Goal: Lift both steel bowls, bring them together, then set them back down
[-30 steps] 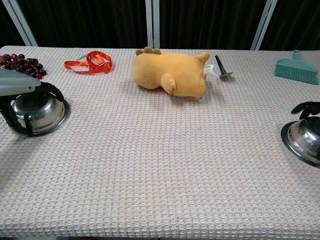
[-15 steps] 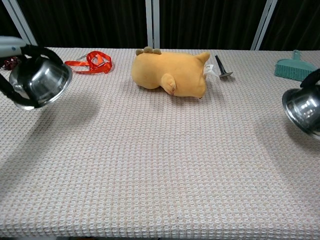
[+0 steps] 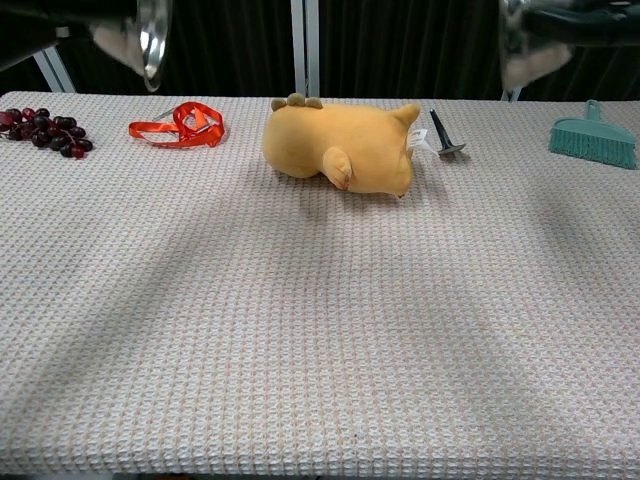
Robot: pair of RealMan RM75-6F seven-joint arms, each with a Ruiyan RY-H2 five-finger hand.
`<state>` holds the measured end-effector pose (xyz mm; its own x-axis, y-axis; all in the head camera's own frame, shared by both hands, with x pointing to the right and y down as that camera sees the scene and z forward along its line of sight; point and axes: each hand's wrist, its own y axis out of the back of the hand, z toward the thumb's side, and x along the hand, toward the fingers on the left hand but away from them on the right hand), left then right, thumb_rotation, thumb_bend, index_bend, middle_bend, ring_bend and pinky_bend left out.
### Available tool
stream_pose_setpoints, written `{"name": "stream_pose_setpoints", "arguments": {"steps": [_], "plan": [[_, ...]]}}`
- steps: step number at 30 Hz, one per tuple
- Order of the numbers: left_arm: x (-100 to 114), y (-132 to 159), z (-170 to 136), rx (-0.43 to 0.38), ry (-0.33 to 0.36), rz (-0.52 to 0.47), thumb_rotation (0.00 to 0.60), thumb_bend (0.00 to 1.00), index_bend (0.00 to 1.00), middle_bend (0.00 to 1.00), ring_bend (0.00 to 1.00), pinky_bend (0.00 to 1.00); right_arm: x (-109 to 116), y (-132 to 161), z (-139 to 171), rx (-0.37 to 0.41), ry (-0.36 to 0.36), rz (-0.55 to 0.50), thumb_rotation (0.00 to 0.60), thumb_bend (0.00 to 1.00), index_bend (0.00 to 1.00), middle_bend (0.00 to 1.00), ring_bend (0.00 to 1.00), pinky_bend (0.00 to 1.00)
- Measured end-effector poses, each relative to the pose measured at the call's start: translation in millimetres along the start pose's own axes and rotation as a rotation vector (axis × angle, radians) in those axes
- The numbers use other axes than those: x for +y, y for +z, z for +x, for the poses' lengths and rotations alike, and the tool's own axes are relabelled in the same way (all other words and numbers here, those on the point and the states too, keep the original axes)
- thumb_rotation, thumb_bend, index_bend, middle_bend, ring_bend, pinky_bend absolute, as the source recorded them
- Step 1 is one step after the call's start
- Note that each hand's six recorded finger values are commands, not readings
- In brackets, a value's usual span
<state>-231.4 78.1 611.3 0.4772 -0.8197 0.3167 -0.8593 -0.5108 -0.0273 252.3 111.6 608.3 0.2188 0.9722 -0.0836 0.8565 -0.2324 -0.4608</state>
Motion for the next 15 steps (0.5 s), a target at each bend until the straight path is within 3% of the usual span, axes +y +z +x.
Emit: {"name": "stream_pose_setpoints", "arguments": {"steps": [4,6,15], "plan": [[-27.2,17.2,22.4,-0.099,-0.048,-0.257,0.600,0.25,0.58,0.54,0.48,0.69,-42.3,17.8,-24.8,0.061,0.017,-0.151,0.600,0.38,0.67,0.51,0.40,0.40],[-38.6,23.9,32.8,-0.134,-0.067,-0.315,0.600,0.26,0.58,0.54,0.48,0.69,-56.8,24.4,-34.9,0.081,0.027,-0.194,0.600,0.38,0.67,0.51,0.40,0.40],[-60.7,26.7,56.5,-0.163,-0.084,-0.347,0.600,0.26,0.58,0.54,0.48,0.69,-97.2,50.2,-62.9,0.135,0.043,-0.350,0.600,0.39,0.67,0.51,0.40,0.40]]}}
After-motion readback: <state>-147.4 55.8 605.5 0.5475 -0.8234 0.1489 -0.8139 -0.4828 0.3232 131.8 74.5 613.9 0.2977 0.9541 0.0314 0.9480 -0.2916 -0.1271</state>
